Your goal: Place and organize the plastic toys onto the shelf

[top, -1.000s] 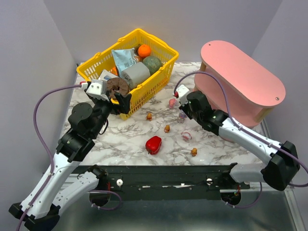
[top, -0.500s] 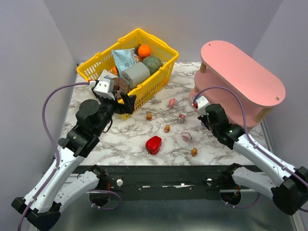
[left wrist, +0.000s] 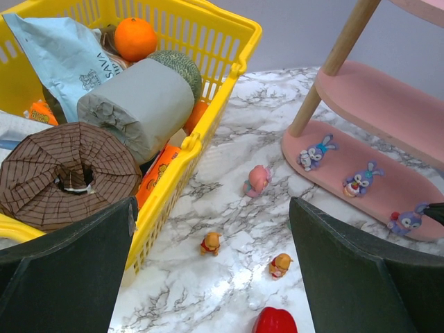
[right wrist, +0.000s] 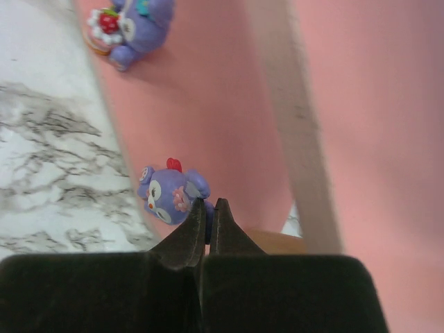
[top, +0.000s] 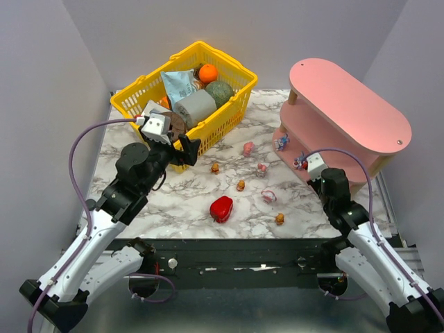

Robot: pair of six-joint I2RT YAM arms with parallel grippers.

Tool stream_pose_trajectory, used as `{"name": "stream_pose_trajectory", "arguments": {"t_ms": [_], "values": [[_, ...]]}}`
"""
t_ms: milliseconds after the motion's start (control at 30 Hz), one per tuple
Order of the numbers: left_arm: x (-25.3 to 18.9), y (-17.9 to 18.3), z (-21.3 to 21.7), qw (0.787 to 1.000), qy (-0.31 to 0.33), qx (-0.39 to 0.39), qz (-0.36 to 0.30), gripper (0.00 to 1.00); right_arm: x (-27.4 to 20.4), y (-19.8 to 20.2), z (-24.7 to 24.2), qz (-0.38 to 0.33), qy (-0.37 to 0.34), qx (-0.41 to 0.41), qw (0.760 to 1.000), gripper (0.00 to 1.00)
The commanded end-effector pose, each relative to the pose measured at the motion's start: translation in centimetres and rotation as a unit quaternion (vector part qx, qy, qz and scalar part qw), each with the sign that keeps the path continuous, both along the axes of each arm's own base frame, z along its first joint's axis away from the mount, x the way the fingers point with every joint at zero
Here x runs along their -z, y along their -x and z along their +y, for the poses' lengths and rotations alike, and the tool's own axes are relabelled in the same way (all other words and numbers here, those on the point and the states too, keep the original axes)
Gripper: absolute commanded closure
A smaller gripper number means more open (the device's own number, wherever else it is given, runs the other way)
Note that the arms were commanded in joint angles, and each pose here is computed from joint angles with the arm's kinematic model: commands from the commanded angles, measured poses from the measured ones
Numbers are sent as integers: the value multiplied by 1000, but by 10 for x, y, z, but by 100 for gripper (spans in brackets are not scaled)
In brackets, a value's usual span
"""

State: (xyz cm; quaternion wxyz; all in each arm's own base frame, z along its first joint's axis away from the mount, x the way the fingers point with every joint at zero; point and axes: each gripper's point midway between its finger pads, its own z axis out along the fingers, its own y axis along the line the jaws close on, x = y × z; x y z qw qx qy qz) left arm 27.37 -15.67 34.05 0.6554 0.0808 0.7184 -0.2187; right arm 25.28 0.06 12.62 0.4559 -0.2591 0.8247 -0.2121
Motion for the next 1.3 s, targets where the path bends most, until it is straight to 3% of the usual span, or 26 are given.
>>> {"name": "stream_pose_trajectory", "arguments": {"t_ms": [0, 400, 833, 1267], "values": [[-3, -2, -5, 1000, 11, 10, -9, 1, -14, -2, -13, -31, 14, 10, 999, 99], [2, -2, -5, 1000, 11, 10, -4, 1, -1, 2, -9, -14, -3, -5, 1000, 99], [7, -4, -4, 1000, 8, 7, 0, 1, 8, 5, -24, -2, 0, 23, 1000, 92], [4, -5, -7, 1000, 8, 10, -2, 1, 6, 6, -27, -10, -6, 33, 999, 72]]}}
